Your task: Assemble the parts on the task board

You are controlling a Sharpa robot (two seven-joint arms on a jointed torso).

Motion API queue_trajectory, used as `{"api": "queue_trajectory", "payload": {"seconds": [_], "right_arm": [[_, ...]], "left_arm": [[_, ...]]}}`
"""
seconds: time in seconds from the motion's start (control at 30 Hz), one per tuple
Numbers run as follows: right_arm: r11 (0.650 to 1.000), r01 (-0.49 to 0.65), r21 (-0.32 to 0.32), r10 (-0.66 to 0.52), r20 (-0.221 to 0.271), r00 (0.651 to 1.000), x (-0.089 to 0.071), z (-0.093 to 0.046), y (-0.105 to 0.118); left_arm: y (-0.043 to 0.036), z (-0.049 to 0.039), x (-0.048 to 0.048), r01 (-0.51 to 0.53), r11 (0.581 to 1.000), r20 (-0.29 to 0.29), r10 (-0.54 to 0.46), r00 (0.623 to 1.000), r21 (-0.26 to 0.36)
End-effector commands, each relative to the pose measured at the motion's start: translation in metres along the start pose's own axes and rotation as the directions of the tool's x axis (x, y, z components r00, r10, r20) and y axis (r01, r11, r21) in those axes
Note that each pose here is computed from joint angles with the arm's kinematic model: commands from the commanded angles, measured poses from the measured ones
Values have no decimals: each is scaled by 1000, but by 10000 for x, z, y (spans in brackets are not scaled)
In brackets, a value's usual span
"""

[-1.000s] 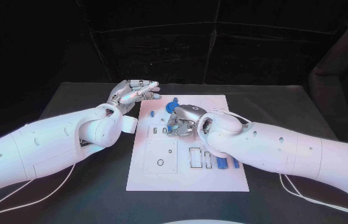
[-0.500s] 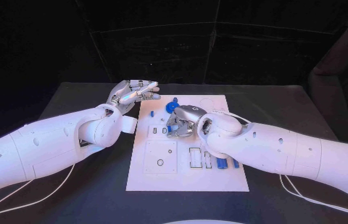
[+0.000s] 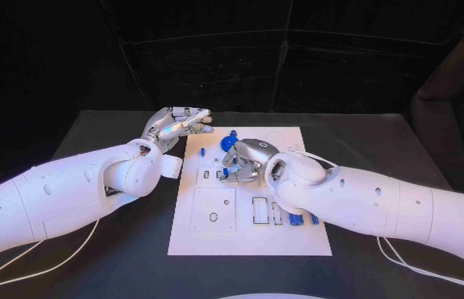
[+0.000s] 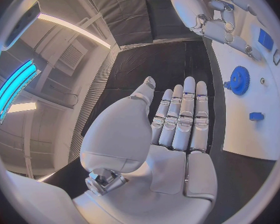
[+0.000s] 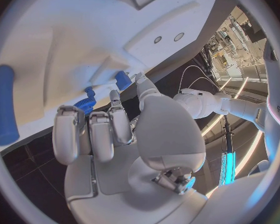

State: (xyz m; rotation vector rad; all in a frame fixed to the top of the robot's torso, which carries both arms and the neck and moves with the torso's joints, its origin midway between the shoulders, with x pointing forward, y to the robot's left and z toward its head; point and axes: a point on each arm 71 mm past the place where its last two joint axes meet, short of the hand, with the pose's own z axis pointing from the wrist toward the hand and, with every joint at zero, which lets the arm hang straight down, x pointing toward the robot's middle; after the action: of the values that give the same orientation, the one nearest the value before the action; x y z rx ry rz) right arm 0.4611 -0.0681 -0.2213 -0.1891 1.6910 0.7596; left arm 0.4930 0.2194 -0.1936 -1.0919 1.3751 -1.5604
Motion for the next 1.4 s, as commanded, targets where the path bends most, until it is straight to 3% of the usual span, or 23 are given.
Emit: {"api": "queue_trajectory", "payload": {"seconds": [0.03, 0.1, 0.17, 0.33, 0.47, 0.63, 0.8, 0.97, 1.1, 1.4], "right_arm": [[988, -64, -139, 79, 99, 992, -123, -107, 45], [976, -105, -193, 124, 87, 989, -174, -210, 14], [963, -157, -219, 174, 61, 983, -263, -313, -64], [943, -282, -178, 291, 28, 956, -550, -496, -344], [928, -352, -120, 362, 73, 929, -782, -616, -599], [912, -407, -56, 411, 150, 899, -983, -727, -882], [907, -419, -26, 417, 178, 891, -1052, -763, -1003], [906, -424, -10, 419, 183, 889, -1073, -765, -1042], [906, -422, 1, 416, 178, 892, -1073, -753, -1062], [911, -412, 12, 404, 168, 899, -1066, -728, -1073]], "left_arm": [[7, 2, -5, -23, 999, -17, 23, 1000, -23], [27, -2, -6, -43, 998, -37, 41, 998, -51], [77, -10, -4, -96, 988, -76, 87, 993, -121], [181, -37, -32, -261, 929, -150, 228, 962, -263], [245, -51, -45, -402, 837, -252, 326, 911, -371], [242, -9, -30, -587, 685, -374, 457, 807, -431], [203, 67, 16, -727, 523, -474, 551, 687, -445], [189, 161, 93, -810, 390, -529, 617, 583, -438], [207, 236, 190, -837, 335, -562, 626, 541, -432], [299, 349, 414, -872, 258, -624, 616, 480, -415]]}}
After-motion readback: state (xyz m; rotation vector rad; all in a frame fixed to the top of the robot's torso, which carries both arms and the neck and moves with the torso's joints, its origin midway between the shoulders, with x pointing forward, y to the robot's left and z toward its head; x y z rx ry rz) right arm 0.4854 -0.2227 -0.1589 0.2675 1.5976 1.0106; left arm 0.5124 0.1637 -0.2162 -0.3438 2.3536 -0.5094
